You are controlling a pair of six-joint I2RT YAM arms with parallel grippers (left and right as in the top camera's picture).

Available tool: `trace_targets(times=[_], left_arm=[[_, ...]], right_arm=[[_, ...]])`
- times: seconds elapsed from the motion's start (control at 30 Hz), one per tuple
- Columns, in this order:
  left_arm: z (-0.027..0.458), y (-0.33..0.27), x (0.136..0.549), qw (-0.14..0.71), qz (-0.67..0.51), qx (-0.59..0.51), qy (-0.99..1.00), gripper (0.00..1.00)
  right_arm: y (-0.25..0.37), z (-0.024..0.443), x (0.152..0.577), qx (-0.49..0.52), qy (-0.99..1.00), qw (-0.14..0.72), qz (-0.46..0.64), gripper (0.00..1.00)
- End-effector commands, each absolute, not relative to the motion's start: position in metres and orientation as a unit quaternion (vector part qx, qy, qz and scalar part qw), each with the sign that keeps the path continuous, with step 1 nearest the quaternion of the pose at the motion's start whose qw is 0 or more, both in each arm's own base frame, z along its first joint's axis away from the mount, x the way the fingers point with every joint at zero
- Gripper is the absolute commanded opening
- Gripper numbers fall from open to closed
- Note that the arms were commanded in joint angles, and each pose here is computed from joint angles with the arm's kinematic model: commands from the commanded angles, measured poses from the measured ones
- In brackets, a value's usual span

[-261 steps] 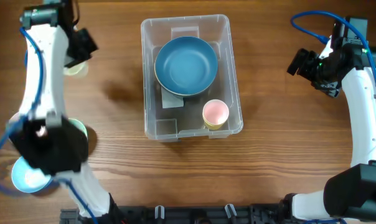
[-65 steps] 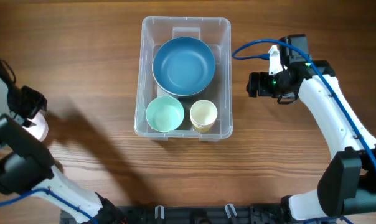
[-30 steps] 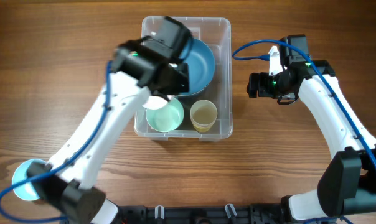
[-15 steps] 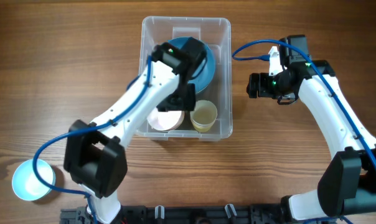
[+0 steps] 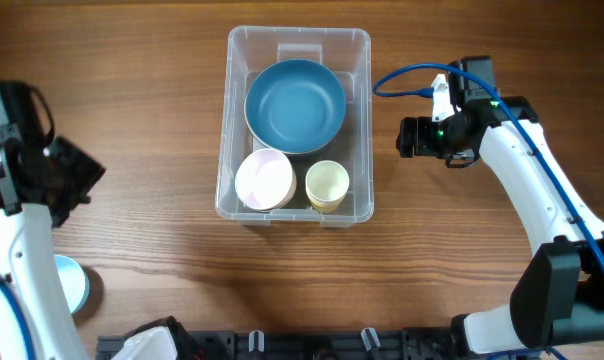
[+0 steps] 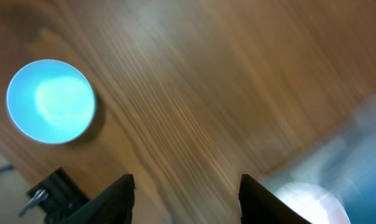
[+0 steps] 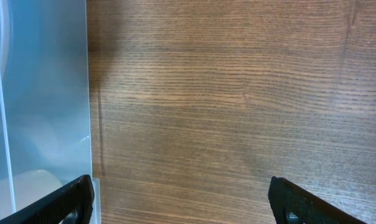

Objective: Pack container
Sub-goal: 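Stack the pink bowl into the mint green bowl, then grasp the light blue bowl rim with the left gripper, then stack the light blue bowl into the pink bowl and release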

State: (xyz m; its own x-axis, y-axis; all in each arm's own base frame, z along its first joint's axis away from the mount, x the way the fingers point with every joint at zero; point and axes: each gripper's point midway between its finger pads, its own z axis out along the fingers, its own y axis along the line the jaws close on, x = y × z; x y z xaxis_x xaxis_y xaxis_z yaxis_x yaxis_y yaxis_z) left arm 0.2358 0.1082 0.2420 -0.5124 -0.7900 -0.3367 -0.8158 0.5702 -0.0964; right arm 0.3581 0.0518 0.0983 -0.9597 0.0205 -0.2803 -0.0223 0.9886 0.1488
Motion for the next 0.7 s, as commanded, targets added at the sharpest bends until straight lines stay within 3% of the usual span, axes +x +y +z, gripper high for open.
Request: trace_targets(times=[0.0,0.2,0.5,0.57,0.63,0.67], left_arm=[[0.167,0.140,0.205,0.105,0.043,-0.547,0.829,0.56],[0.062,0.168,0.158,0.039,0.038,-0.631,0.774,0.61],[0.010,0.193,0.166,0.017,0.046,-0.646,0.762,0.63],[0.006,0.196,0.169,0.019,0.046,-0.646,0.761,0.45],[0.006,0.197,0.171,0.023,0.044,-0.646,0.761,0.14],[0.005,0.195,0.173,0.024,0.036,-0.646,0.762,0.10]], right_arm=[[0.050,0.094,0.357,0.007,0.988,0.136,0.069,0.91],[0.049,0.093,0.357,0.007,0.989,0.134,0.069,0.91],[0.049,0.093,0.354,0.008,0.989,0.129,0.068,0.91],[0.049,0.093,0.354,0.008,0.989,0.128,0.068,0.91],[0.049,0.093,0.354,0.008,0.989,0.129,0.068,0.91],[0.049,0.093,0.354,0.008,0.989,0.129,0.068,0.91]])
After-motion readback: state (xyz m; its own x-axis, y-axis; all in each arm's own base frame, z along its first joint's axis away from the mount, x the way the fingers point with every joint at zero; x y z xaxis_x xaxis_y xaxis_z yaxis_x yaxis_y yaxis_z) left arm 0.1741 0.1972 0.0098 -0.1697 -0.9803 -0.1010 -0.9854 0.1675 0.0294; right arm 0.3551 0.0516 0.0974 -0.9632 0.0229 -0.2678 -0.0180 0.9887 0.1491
